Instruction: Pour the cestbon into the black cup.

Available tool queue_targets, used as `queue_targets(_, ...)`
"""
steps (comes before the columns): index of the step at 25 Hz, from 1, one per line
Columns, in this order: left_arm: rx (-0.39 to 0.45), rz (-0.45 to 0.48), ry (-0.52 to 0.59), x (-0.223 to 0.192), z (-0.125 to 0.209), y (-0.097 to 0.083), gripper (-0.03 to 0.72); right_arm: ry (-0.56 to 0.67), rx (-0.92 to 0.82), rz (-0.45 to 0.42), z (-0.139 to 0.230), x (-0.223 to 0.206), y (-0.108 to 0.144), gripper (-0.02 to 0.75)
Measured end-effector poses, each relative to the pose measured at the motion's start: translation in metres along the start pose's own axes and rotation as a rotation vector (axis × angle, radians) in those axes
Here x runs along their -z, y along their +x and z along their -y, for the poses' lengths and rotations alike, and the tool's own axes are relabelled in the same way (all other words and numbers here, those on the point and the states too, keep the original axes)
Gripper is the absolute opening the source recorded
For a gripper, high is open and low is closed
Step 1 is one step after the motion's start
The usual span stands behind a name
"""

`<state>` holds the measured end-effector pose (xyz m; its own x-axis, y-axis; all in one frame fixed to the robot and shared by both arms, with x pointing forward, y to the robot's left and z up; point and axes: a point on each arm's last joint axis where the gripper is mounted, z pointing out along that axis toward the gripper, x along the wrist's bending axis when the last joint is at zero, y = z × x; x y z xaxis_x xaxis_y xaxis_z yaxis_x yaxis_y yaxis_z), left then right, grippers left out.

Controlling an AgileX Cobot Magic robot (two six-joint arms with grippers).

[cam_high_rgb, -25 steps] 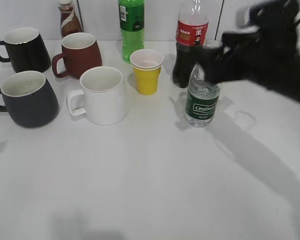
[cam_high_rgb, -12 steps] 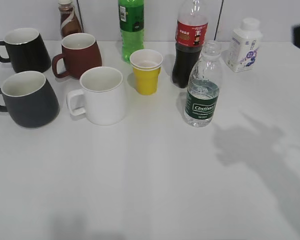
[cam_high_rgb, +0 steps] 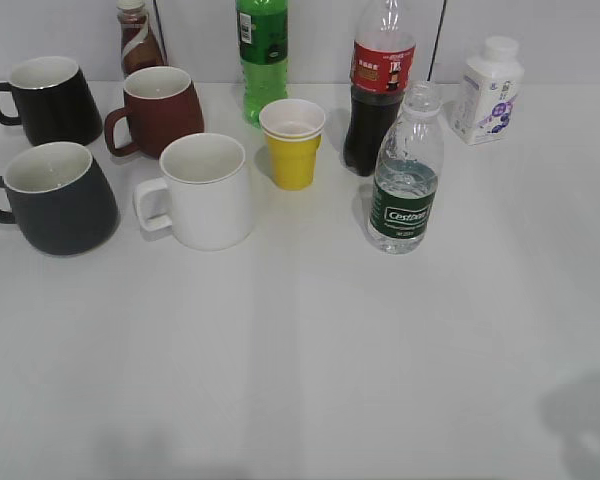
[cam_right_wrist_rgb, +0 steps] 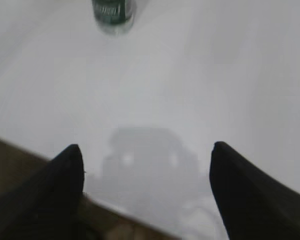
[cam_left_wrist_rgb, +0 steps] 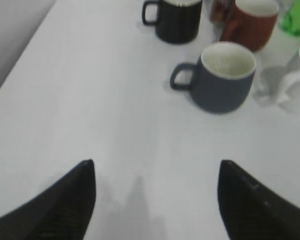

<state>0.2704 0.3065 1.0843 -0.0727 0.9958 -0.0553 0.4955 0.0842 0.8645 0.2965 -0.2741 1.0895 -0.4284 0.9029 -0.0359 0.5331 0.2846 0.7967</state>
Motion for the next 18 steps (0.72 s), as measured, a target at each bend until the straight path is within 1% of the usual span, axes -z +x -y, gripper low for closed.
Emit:
queue_targets(5,-0.015,-0.016,0.032,0.003,0.009,0.002,0.574,0.042,-0.030,-0.034,0.038,0.008,0.002,0.589)
queue_targets(8,-0.030,-0.012,0.100,-0.006,0.020,0.002,0.574,0.035,-0.035,-0.049,0.051,0.005,0.003,0.589)
queue_targets(10,-0.048,0.004,0.128,-0.008,0.025,0.001,0.574,0.027,-0.035,-0.052,0.052,0.006,0.003,0.589)
queue_targets(14,-0.079,0.049,0.128,-0.007,0.026,-0.003,0.574,0.018,-0.033,-0.054,0.051,0.006,0.003,0.589)
queue_targets(18,-0.077,0.069,0.129,-0.007,0.026,-0.005,0.566,0.014,-0.034,-0.057,0.051,0.006,0.003,0.589)
